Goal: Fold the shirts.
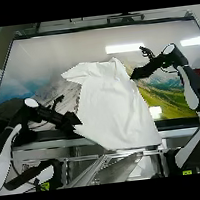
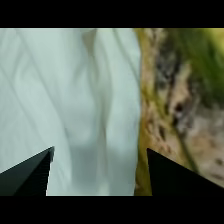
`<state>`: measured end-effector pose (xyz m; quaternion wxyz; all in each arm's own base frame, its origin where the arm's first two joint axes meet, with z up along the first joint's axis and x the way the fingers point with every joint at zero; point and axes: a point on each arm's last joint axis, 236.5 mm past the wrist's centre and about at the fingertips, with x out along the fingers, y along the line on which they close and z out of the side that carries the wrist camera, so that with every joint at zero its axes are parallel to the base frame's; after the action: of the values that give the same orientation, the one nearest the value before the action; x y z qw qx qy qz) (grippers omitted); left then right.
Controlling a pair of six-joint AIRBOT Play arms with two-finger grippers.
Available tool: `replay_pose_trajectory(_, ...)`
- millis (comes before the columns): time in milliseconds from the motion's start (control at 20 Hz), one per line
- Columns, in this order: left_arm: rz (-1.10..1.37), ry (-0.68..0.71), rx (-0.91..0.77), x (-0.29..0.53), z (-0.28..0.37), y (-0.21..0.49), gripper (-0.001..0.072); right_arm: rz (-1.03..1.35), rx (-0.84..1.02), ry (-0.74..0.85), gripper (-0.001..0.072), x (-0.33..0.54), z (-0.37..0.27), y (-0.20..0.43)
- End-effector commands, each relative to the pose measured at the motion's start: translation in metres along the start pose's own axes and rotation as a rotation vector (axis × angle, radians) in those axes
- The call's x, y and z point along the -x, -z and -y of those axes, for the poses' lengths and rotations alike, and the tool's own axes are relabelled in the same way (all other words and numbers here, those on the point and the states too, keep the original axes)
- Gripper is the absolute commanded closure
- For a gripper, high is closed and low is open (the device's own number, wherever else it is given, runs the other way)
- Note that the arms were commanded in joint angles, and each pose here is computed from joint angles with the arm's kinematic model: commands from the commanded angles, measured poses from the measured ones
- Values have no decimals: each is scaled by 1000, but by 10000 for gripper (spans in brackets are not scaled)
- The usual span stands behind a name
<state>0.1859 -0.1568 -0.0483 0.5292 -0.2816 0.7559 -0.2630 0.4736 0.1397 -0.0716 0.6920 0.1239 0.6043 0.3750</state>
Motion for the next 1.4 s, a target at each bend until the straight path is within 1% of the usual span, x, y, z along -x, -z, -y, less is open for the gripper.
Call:
replay_pose_trajectory(0,105,-50,67,-22,-28,13,12,-41,-1,-30,74,-26,-1,7)
replay_pose_trajectory(50,144,-63,76,-24,-34,9,12,-44,-3,-30,75,-30,-1,7)
replay_pose_trajectory(100,176,-75,82,-25,-39,5,12,-43,-5,-29,140,-33,0,6)
replay_pose_trajectory(150,195,-76,92,-27,-42,1,12,-45,-3,-28,320,-34,0,7)
replay_pose_trajectory(200,214,-68,106,-28,-43,-5,12,-46,-3,-29,426,-35,0,7)
replay_pose_trajectory(300,228,-61,126,-29,-45,-17,13,-47,-5,-30,430,-35,0,7)
replay_pose_trajectory(350,231,-64,135,-29,-47,-25,13,-48,-4,-31,540,-35,-1,7)
replay_pose_trajectory(400,233,-70,144,-29,-51,-33,13,-49,-4,-31,623,-35,-1,7)
replay_pose_trajectory(450,231,-74,145,-29,-53,-41,34,-49,-5,-32,623,-35,-1,7)
replay_pose_trajectory(500,224,-75,134,-28,-54,-49,273,-49,-8,-32,645,-35,-1,8)
replay_pose_trajectory(550,208,-69,107,-28,-52,-54,557,-48,-9,-34,689,-35,-2,7)
replay_pose_trajectory(600,192,-60,80,-24,-46,-59,709,-44,-11,-36,689,-34,-1,7)
replay_pose_trajectory(750,219,-44,-8,2,-19,-82,709,-4,-53,-19,691,-13,4,1)
replay_pose_trajectory(950,486,-77,-162,98,22,-166,707,33,-149,-22,691,40,3,7)
replay_pose_trajectory(1050,566,-118,-223,147,33,-205,707,3,-178,-40,691,47,-15,27)
replay_pose_trajectory(1200,583,-195,-321,188,43,-252,708,-47,-201,-79,690,21,-68,72)
replay_pose_trajectory(1300,611,-260,-382,204,45,-287,708,-39,-257,-49,690,-13,-98,104)
replay_pose_trajectory(1350,628,-271,-403,208,47,-304,706,-1,-291,-11,689,-31,-104,112)
